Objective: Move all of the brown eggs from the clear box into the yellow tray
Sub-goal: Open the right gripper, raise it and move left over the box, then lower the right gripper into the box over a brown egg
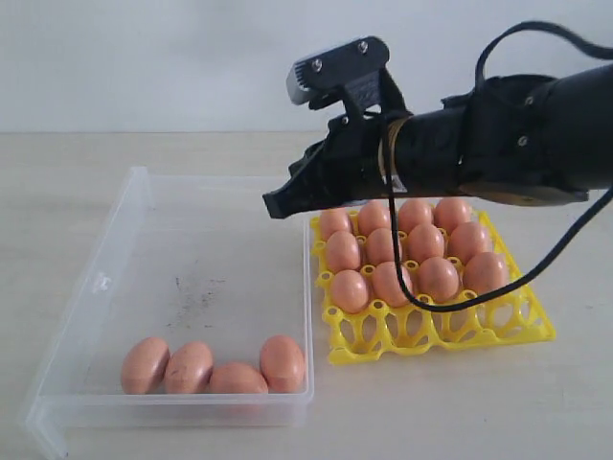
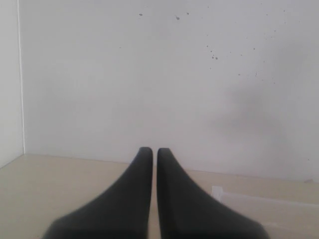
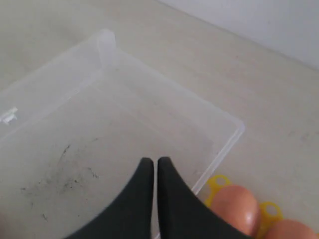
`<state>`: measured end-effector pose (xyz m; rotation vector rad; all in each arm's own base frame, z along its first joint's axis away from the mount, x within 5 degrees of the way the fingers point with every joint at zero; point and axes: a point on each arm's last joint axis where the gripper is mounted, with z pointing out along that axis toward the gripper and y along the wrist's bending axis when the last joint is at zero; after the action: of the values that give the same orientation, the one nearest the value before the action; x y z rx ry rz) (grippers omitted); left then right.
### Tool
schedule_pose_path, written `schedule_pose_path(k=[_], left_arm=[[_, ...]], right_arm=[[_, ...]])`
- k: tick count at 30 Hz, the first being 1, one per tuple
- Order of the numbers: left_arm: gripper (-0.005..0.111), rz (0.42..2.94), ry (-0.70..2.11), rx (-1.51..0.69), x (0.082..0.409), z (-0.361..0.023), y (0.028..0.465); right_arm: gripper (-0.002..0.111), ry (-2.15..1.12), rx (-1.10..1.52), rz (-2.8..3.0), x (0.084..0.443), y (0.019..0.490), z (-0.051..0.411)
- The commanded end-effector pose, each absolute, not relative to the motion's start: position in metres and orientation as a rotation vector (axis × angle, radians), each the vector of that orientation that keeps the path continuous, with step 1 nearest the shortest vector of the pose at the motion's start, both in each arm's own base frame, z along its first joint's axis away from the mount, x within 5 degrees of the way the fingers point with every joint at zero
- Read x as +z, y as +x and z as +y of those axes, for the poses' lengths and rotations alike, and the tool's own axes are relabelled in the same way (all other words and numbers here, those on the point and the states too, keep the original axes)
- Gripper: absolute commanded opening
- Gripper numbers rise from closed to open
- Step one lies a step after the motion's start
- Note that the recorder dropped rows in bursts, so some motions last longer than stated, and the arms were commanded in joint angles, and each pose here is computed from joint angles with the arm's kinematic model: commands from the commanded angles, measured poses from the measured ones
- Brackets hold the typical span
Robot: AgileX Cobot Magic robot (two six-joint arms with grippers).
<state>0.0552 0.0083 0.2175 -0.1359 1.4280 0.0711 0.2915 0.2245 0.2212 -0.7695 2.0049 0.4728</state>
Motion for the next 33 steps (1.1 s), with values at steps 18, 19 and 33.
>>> schedule_pose_path(k=[18,19,33], left_arm=[[0.004,1.429,-0.127,0.077,0.218,0.008,0.055],[0.004,1.429,-0.127,0.077,0.218,0.008,0.055],[0.004,1.429,-0.127,0.077,0.218,0.008,0.055]], right_arm=[[0.000,-1.056,1.190,1.971,0.263,0.283,0.282],[0.000,-1.048,1.130,1.957,0.262,0.287,0.281],[0.000,-0.494,-0.232,1.821,0.305,0.339,0.192]])
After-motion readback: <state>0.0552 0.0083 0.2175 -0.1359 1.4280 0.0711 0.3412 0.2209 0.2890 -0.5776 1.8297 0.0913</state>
